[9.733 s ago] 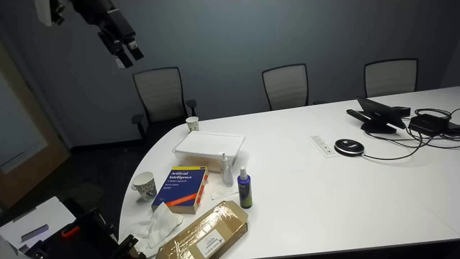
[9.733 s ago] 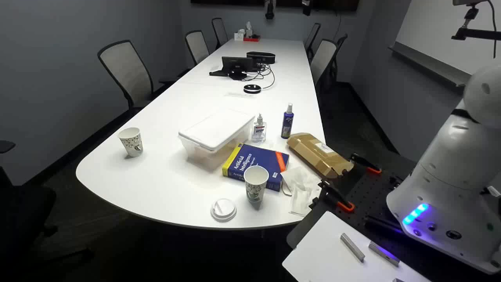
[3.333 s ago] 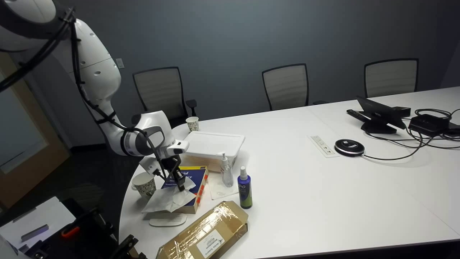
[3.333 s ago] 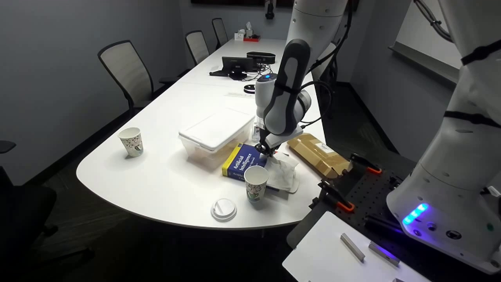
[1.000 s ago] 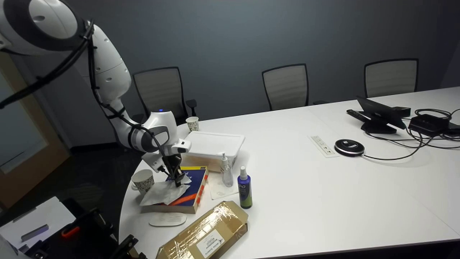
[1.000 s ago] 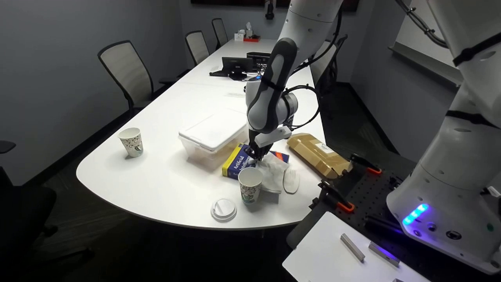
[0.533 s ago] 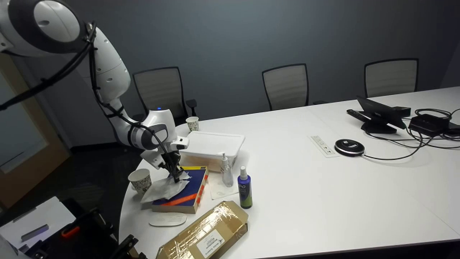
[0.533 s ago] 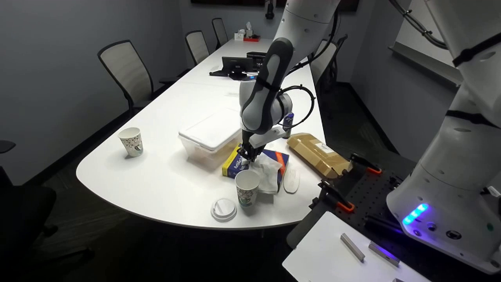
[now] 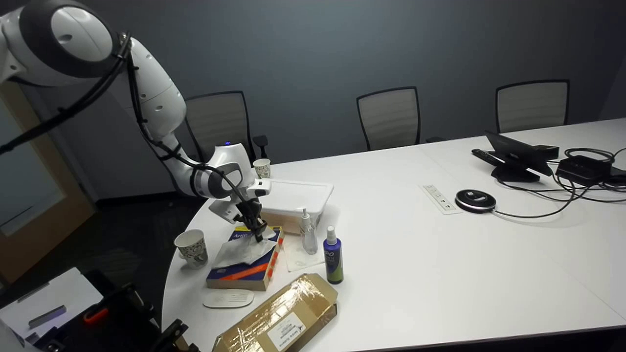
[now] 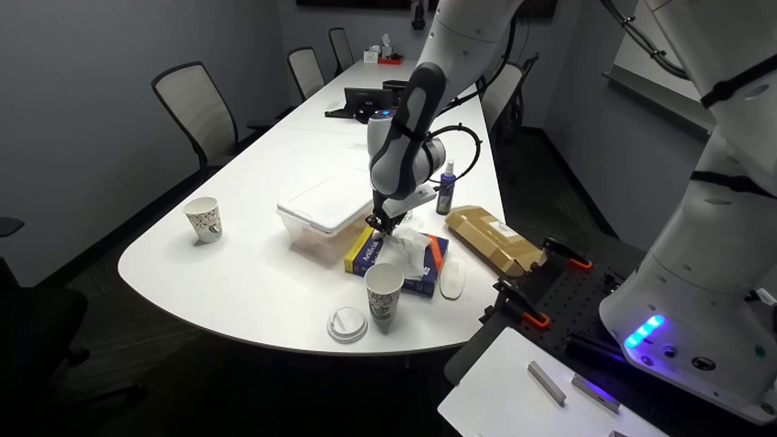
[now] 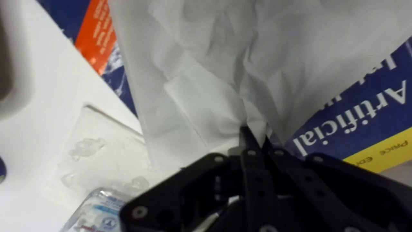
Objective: Use the tissue to wipe the cover of the book
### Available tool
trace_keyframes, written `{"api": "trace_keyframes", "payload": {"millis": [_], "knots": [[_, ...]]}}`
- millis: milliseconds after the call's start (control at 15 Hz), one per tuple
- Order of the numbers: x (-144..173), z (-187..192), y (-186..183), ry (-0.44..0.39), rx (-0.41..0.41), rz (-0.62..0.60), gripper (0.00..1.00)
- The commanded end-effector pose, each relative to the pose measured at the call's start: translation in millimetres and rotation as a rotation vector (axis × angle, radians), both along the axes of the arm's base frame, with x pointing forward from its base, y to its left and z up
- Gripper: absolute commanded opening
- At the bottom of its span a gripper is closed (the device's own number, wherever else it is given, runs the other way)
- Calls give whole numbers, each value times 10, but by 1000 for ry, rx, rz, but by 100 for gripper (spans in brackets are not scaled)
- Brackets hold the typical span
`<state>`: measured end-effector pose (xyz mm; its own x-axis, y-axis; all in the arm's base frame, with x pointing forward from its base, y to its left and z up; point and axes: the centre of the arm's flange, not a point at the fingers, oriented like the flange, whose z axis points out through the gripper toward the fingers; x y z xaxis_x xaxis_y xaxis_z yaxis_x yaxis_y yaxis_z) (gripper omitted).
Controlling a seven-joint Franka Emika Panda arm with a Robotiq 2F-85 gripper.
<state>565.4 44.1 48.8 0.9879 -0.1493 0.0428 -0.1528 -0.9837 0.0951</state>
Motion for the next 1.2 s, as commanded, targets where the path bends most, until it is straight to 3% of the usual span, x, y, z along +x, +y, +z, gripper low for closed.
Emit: {"api": "trace_keyframes", "payload": {"millis": [0, 467, 800, 1133], "knots": [[89, -12, -221, 41, -48, -20, 1], [-31, -135, -373, 170, -23, -37, 1], [111, -151, -77, 202, 42, 43, 1], [165, -188, 444, 234, 88, 152, 1]]}}
